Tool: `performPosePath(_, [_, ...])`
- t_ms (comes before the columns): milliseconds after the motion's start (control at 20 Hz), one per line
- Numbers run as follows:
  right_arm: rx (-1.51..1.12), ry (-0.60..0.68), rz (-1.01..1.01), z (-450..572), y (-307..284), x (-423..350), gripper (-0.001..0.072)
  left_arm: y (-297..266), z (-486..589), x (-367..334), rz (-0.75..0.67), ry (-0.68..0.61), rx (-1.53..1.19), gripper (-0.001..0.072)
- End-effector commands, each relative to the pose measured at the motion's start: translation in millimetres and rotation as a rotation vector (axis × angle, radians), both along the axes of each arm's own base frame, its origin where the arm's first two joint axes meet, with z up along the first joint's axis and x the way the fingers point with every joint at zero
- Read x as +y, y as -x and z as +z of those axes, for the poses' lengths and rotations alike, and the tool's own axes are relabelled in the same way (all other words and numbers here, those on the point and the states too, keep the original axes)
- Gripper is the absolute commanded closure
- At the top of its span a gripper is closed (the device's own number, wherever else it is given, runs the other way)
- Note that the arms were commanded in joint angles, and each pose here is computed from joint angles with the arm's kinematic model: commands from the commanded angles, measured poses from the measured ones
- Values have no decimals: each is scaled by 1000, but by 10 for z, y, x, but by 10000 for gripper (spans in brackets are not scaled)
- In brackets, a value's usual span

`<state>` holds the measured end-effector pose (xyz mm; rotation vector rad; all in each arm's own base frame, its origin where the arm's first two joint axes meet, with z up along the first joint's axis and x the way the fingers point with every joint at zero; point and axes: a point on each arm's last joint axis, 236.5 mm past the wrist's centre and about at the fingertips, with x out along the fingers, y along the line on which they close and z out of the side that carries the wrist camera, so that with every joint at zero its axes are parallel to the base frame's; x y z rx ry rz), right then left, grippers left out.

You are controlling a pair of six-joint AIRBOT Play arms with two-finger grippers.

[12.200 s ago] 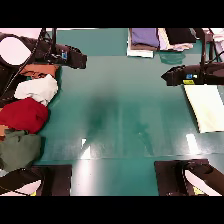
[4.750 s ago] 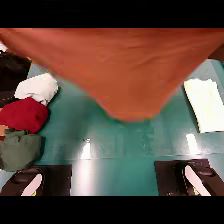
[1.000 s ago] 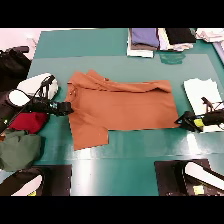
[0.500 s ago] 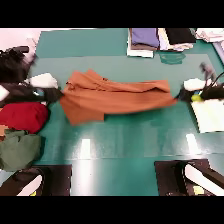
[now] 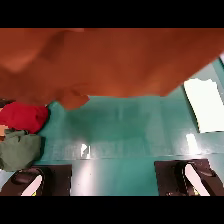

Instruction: Fold the shirts.

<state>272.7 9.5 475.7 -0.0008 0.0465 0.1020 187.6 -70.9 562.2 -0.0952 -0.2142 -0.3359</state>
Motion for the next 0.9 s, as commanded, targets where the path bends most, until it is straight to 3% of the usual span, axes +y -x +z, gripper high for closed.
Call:
performPosePath(0, [-90,47,-85,425,467,-2,698,568,546,143,28,34,-194,681])
performPosePath(150, [11,29,-91,269,360,-76,699,0,89,121,59,-28,5,681])
performPosePath(350, [284,-35,18,-392,-223,-118,699,-1190,-1210,-36,50,-133,468,679])
performPosePath(600, [749,-161,152,-2057,-1166,-51,699,-2300,-3239,-196,24,-212,974,678])
performPosePath(750, [1027,-140,95,-3318,-1431,-171,699,-2720,-4228,-236,23,-238,1132,679])
performPosePath(850, [1078,-167,75,-3846,-1674,-178,699,-3027,-4653,-252,36,-233,1154,679])
